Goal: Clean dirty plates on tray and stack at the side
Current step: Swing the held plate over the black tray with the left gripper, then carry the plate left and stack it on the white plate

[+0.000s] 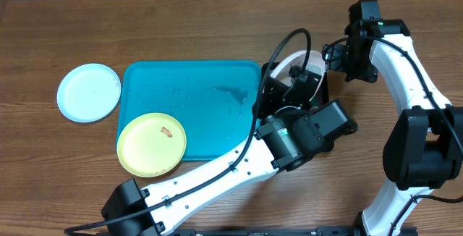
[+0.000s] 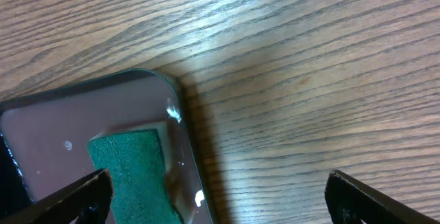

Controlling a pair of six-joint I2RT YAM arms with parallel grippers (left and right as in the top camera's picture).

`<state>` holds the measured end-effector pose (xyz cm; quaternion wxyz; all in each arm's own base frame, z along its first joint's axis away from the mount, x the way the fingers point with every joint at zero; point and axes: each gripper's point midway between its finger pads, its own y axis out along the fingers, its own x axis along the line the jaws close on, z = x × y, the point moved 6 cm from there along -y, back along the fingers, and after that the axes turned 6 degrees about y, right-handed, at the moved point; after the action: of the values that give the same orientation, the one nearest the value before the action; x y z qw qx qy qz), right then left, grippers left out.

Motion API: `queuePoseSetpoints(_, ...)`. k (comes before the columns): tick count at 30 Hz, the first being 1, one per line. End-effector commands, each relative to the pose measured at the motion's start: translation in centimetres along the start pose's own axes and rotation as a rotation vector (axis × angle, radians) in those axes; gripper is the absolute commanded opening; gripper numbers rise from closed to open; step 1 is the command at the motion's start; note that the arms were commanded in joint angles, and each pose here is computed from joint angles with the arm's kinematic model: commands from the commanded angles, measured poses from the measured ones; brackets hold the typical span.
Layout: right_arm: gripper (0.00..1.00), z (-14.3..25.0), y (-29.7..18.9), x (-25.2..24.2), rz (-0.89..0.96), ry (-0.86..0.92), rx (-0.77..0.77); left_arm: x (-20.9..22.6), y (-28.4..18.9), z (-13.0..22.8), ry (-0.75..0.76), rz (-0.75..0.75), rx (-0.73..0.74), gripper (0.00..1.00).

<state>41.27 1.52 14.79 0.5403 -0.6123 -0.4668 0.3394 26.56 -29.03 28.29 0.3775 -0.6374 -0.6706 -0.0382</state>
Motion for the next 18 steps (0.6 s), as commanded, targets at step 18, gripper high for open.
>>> queuePoseSetpoints(18,1.0,-0.6,-1.1,0.2,-0.012,0.006,-0.037,16.7,15.7,8.8,-0.82,0.654,0.632,0.04)
